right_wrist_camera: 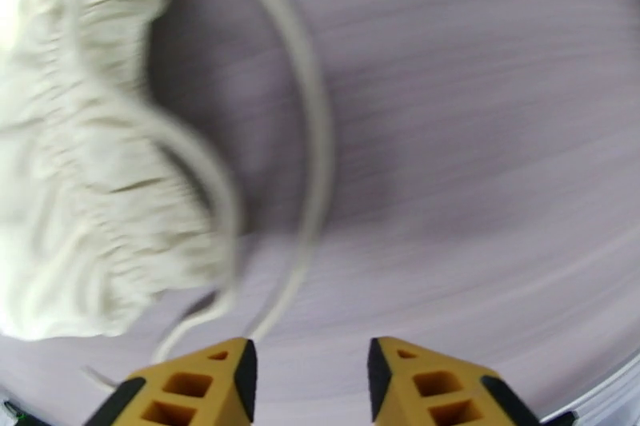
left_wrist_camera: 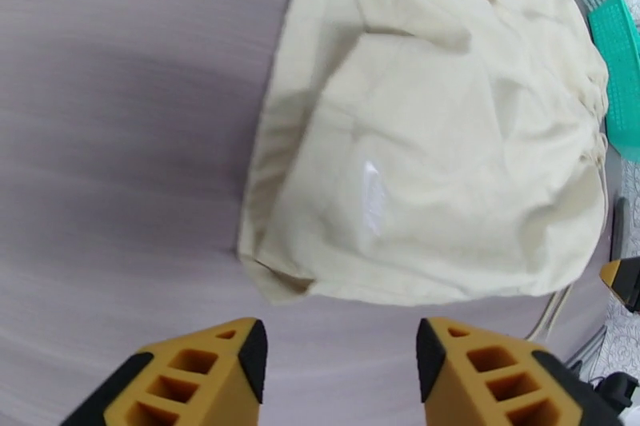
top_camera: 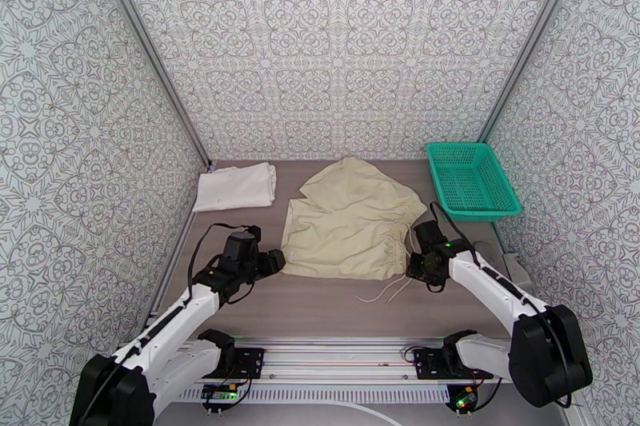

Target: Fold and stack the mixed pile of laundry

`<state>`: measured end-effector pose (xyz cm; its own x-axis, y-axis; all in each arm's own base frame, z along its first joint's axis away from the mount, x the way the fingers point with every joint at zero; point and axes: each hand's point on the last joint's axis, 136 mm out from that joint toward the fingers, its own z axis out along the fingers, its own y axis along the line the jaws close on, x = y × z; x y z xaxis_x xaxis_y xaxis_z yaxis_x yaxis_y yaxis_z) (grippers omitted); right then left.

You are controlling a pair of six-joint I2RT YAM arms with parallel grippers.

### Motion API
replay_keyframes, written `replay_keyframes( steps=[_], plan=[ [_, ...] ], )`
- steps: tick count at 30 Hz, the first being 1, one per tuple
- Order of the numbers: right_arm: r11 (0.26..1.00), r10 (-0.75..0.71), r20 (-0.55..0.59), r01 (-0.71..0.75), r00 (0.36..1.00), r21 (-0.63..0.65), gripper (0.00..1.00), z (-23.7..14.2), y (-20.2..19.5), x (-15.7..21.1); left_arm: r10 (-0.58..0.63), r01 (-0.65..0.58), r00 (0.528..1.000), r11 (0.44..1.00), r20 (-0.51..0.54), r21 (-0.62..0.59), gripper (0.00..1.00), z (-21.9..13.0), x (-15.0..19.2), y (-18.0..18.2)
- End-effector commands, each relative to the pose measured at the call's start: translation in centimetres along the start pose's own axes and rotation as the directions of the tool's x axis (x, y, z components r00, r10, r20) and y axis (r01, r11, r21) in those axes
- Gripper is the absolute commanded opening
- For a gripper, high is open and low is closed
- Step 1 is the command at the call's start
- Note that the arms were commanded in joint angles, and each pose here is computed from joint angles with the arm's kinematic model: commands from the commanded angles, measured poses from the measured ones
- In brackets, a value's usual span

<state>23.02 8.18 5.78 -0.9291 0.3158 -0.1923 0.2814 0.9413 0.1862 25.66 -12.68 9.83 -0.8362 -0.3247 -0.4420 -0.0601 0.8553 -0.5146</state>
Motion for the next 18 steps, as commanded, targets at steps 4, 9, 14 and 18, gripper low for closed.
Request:
replay_keyframes(
  steps=[4, 9, 14, 18],
  plan=[
    [0.956, 0.012, -0.084, -0.036, 0.996, -0.29, 0.17, 0.8, 7.7, 2.4, 0.138, -0.132, 0.989, 0.986, -0.046, 0.105, 0.4, 2.9, -0.9, -5.4],
    [0.969, 0.019, -0.131, -0.051, 0.991, -0.241, 0.05, 3.9, 7.5, 4.2, 0.13, -0.117, 0.985, 0.986, -0.109, 0.12, 0.31, 7.0, -0.6, -5.8],
    [0.983, 0.103, -0.094, -0.116, 0.99, -0.146, 0.0, 5.2, 4.1, 4.9, 0.066, -0.056, 0.989, 0.995, -0.131, 0.083, 0.26, 9.0, -0.3, -3.4],
    [0.987, 0.122, -0.078, -0.129, 0.99, -0.1, 0.0, 5.3, 2.4, 5.3, 0.045, -0.036, 0.986, 0.997, -0.161, 0.063, 0.25, 10.0, 0.4, -1.8]
  ],
)
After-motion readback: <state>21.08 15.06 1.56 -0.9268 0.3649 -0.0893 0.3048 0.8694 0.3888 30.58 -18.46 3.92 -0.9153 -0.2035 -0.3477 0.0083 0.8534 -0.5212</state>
